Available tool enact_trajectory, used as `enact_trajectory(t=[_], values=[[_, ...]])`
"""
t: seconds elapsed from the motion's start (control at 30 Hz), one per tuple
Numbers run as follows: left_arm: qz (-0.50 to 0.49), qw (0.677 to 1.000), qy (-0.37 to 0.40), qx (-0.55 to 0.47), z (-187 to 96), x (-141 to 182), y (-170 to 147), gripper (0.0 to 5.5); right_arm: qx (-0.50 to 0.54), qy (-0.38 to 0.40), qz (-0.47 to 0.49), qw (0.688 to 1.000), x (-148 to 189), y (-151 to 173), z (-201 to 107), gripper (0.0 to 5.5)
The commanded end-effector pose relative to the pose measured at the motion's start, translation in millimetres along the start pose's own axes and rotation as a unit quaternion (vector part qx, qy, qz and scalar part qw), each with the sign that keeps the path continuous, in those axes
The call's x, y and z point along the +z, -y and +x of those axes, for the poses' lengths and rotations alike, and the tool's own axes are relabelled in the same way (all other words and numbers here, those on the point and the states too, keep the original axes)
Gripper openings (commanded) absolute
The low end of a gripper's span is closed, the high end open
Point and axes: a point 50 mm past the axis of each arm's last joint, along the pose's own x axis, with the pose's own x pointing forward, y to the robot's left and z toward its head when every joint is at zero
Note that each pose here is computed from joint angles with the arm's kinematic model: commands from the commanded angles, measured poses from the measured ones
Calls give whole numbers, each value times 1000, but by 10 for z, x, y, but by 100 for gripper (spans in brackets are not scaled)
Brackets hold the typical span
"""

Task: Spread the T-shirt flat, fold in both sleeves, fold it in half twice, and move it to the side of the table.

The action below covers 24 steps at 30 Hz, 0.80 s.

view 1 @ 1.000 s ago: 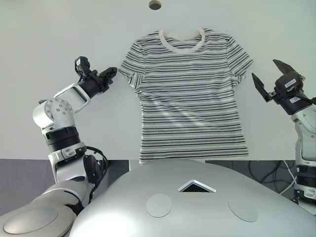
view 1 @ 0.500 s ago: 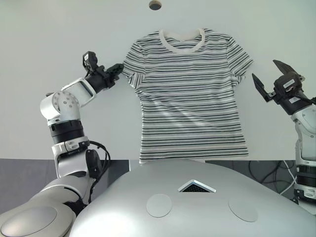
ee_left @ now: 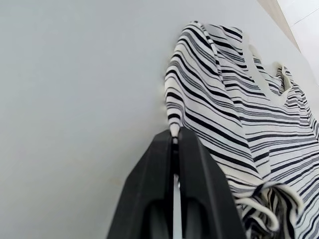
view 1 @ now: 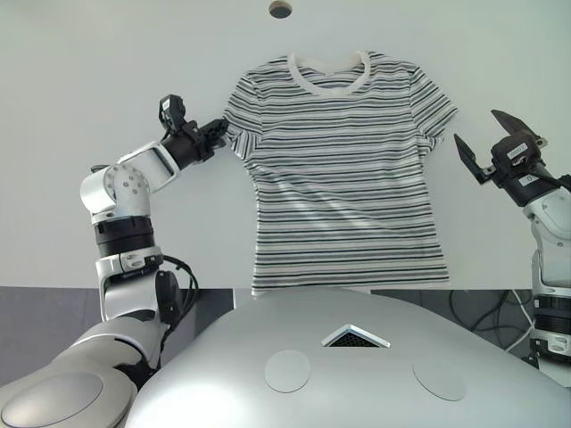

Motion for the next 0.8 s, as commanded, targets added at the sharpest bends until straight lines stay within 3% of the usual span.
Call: enact_trajectory(t=[0.03,0.8], values=[[-8,999,-21,33,8,-87,-82,4,-4,4,-6,1000,11,22,8,328],[23,999,41,-18,73,194,289,4,-4,2,-6,1000,-14,-72,53,328]])
